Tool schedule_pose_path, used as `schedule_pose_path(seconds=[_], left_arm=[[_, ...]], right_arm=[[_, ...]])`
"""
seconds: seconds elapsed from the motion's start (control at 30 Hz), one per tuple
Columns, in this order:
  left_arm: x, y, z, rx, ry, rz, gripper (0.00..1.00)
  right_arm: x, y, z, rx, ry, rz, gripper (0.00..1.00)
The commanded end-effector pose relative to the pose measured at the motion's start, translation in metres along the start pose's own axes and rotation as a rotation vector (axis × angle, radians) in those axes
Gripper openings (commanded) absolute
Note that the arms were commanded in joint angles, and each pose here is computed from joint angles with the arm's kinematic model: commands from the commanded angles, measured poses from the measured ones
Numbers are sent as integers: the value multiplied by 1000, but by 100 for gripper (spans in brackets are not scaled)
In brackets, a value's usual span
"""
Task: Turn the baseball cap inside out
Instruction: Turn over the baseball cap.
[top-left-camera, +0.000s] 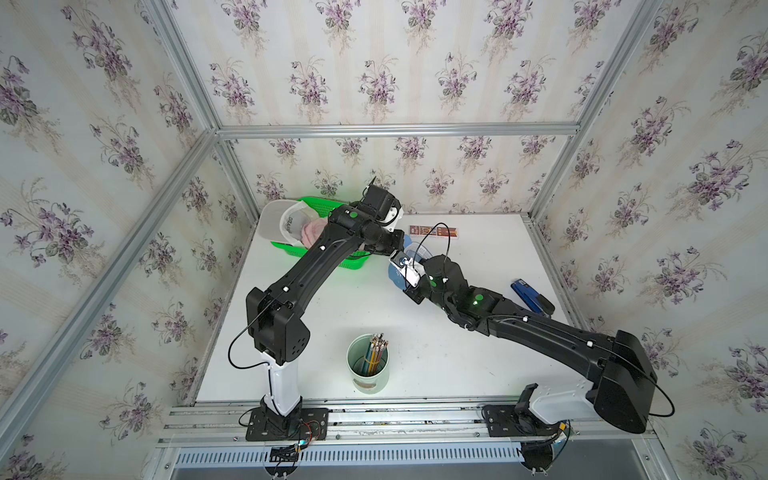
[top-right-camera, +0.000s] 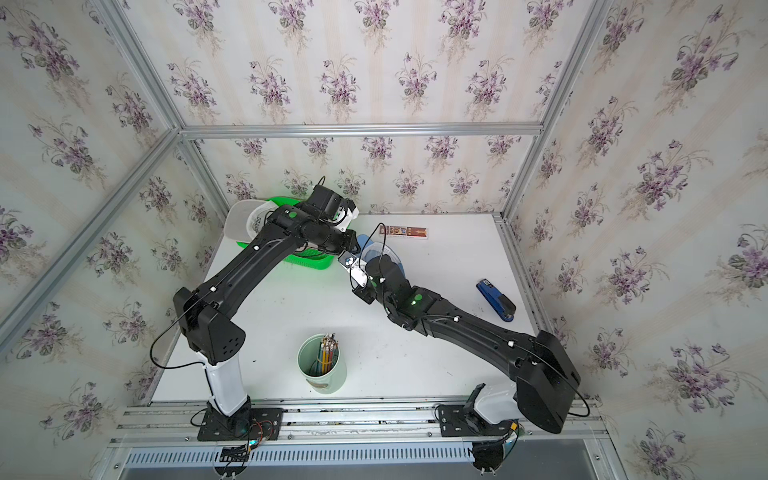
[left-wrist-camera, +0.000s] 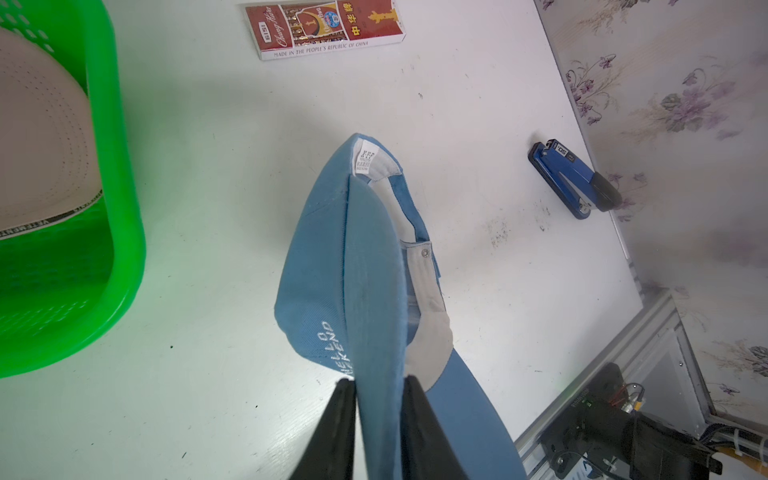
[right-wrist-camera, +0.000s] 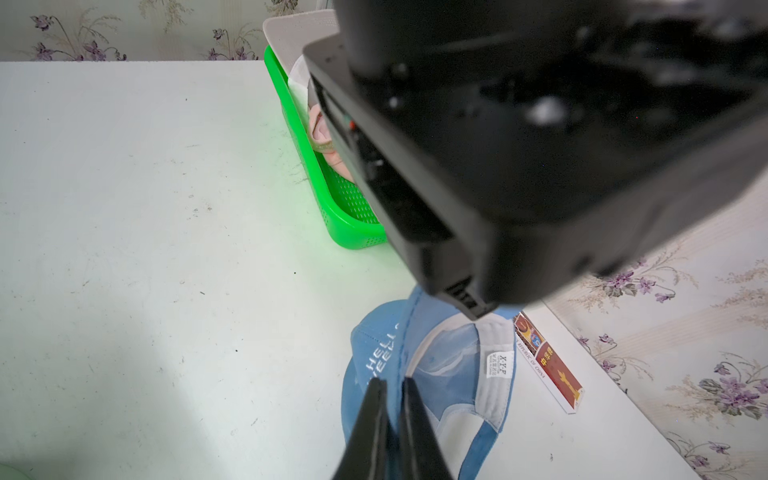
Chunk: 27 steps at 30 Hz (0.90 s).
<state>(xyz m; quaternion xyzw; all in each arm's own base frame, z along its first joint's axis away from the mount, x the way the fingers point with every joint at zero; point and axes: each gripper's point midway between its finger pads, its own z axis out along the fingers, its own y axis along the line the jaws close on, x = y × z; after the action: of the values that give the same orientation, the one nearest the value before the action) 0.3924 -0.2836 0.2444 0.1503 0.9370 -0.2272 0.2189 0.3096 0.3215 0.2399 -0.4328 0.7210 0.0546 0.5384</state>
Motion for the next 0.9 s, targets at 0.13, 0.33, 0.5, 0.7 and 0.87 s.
schedule_pose_path(seconds=[0.13,0.33,0.5,0.7,0.87], left_arm=[[10,-12,12,70,14,6,0],[-2,-13,10,97,-39,137,0],[-14,-20,11,167,-58,223,0],[-6,-29,12,246,-75,440,0],[9,-26,7,238,-133,581,0]], right_arm=[[-6,-11,1,70,-34,53,0],[7,-4,-13,1,-8,113,44],[17,11,-34,-124,-13,199,57],[12,-27,-66,-81,-109,410,56],[56,-118,-70,90,-100,744,22]])
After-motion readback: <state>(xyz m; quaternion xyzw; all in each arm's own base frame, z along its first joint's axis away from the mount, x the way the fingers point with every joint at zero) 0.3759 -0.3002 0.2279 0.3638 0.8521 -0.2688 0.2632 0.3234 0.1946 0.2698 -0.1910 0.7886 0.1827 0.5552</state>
